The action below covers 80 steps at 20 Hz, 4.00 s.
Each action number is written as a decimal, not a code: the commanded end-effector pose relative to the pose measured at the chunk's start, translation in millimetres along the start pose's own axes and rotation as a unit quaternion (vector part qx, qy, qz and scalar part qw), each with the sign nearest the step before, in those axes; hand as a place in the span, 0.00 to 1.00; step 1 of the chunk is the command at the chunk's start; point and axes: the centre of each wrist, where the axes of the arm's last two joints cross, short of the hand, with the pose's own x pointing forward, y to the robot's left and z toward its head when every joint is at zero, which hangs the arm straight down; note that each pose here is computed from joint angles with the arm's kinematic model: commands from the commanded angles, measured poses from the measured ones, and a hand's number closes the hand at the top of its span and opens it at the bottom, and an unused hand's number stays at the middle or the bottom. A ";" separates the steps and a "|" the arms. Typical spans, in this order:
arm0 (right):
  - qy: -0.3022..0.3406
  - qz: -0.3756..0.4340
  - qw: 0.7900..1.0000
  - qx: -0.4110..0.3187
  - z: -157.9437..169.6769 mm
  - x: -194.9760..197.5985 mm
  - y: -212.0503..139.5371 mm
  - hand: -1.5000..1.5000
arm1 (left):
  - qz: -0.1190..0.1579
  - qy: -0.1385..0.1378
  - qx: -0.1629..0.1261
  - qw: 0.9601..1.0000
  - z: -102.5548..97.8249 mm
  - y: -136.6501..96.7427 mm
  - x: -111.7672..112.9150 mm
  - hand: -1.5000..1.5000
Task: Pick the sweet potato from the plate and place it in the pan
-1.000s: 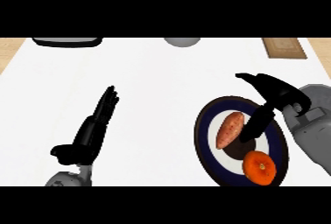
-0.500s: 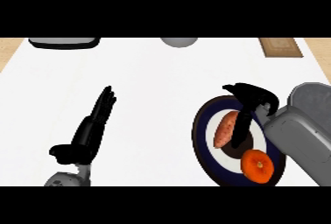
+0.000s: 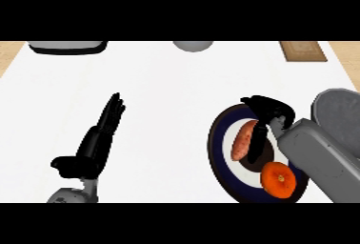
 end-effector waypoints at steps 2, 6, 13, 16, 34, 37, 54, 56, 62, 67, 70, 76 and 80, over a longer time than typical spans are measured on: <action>0.039 -0.010 0.999 0.001 -5.0 -3.6 0.3 0.00 | -0.001 -0.006 -0.001 1.000 6.1 18.6 -8.2 0.50; 0.040 0.001 0.999 -0.006 -10.1 -0.4 28.3 0.00 | 0.001 -0.004 0.005 1.000 8.8 -3.7 -14.7 0.50; 0.075 0.001 0.997 0.025 -46.3 5.8 42.7 0.00 | 0.003 -0.005 0.001 1.000 16.4 18.6 -7.1 0.50; 0.060 0.035 0.994 0.083 -52.0 -3.1 44.3 1.00 | 0.001 -0.008 -0.004 1.000 9.8 5.6 -2.9 0.50; 0.012 0.056 0.989 -0.135 -32.9 -11.8 35.7 1.00 | -0.003 -0.003 -0.003 1.000 -4.3 6.3 -3.1 0.50; 0.027 -0.059 0.970 -0.233 -19.0 8.9 21.8 1.00 | 0.001 0.002 0.011 1.000 2.4 1.7 -4.2 0.50; 0.083 -0.249 0.800 -0.539 58.9 27.2 -1.0 1.00 | 0.000 -0.006 0.010 1.000 17.7 -1.4 8.4 0.50; 0.087 -0.277 0.785 -0.547 53.0 11.9 4.0 1.00 | -0.001 0.002 0.011 1.000 25.3 1.2 -2.5 0.50; 0.124 -0.305 0.740 -0.586 22.9 -67.2 8.9 1.00 | -0.002 -0.010 0.006 1.000 15.4 8.5 3.1 0.50; 0.139 -0.260 0.719 -0.629 19.4 -112.7 11.4 1.00 | -0.003 -0.002 0.005 1.000 18.1 19.4 -14.9 0.50; 0.187 -0.229 0.708 -0.642 -1.1 -147.9 2.7 1.00 | 0.001 -0.004 -0.006 1.000 9.5 13.2 3.1 0.50; 0.204 -0.261 0.639 -0.694 -19.2 -224.9 -2.0 1.00 | 0.003 -0.012 -0.002 1.000 3.0 -2.1 -2.2 0.50; 0.184 -0.264 0.645 -0.693 -26.5 -249.3 -17.5 1.00 | -0.005 -0.003 0.002 1.000 1.5 3.7 4.7 0.50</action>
